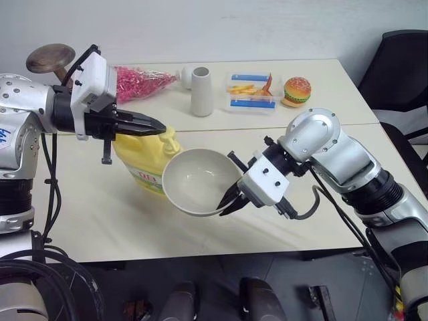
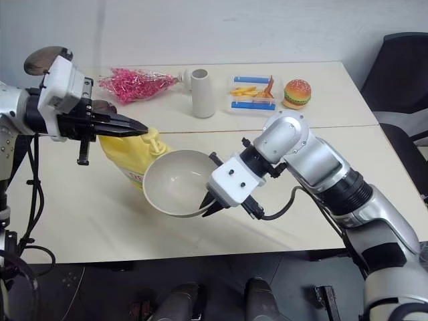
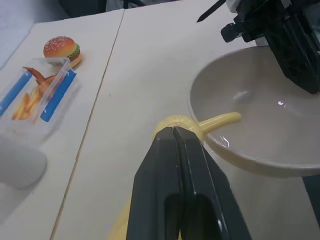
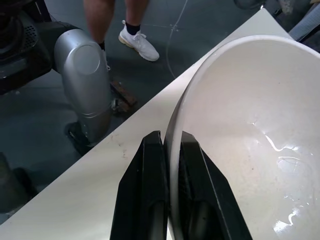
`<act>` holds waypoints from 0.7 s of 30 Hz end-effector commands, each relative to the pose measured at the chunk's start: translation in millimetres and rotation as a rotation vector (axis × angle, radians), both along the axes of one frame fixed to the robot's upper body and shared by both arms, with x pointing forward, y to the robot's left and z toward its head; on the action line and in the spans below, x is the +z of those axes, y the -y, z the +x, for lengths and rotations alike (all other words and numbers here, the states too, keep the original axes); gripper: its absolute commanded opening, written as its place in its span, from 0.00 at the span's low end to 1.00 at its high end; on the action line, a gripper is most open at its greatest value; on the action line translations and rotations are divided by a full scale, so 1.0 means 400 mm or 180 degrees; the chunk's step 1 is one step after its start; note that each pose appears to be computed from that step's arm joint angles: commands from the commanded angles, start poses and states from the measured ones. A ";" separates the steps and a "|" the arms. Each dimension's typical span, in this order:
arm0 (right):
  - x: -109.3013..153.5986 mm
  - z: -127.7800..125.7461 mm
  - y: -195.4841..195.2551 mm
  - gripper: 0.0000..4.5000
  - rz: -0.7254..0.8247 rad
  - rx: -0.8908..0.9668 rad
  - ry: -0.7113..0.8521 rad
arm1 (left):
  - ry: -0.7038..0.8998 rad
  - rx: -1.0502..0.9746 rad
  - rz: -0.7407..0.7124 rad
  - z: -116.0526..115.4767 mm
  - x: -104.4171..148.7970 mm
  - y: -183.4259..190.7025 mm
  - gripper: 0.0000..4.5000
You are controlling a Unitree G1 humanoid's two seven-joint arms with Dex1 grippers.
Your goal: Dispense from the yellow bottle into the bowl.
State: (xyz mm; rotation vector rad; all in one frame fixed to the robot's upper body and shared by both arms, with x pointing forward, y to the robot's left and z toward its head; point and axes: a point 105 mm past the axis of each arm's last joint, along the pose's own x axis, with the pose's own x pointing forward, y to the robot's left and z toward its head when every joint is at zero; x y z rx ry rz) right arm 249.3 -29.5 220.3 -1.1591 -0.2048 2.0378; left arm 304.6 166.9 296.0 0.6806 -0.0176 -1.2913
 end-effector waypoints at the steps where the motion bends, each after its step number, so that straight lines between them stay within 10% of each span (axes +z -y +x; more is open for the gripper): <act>1: 0.020 -0.026 0.002 0.00 -0.0062 0.0269 0.0086 | -0.0043 0.0006 0.0196 0.006 -0.033 0.005 0.01; 21: 0.029 -0.044 -0.016 0.00 -0.0048 0.0386 0.0036 | -0.0198 -0.0143 0.0914 -0.004 -0.176 -0.016 0.01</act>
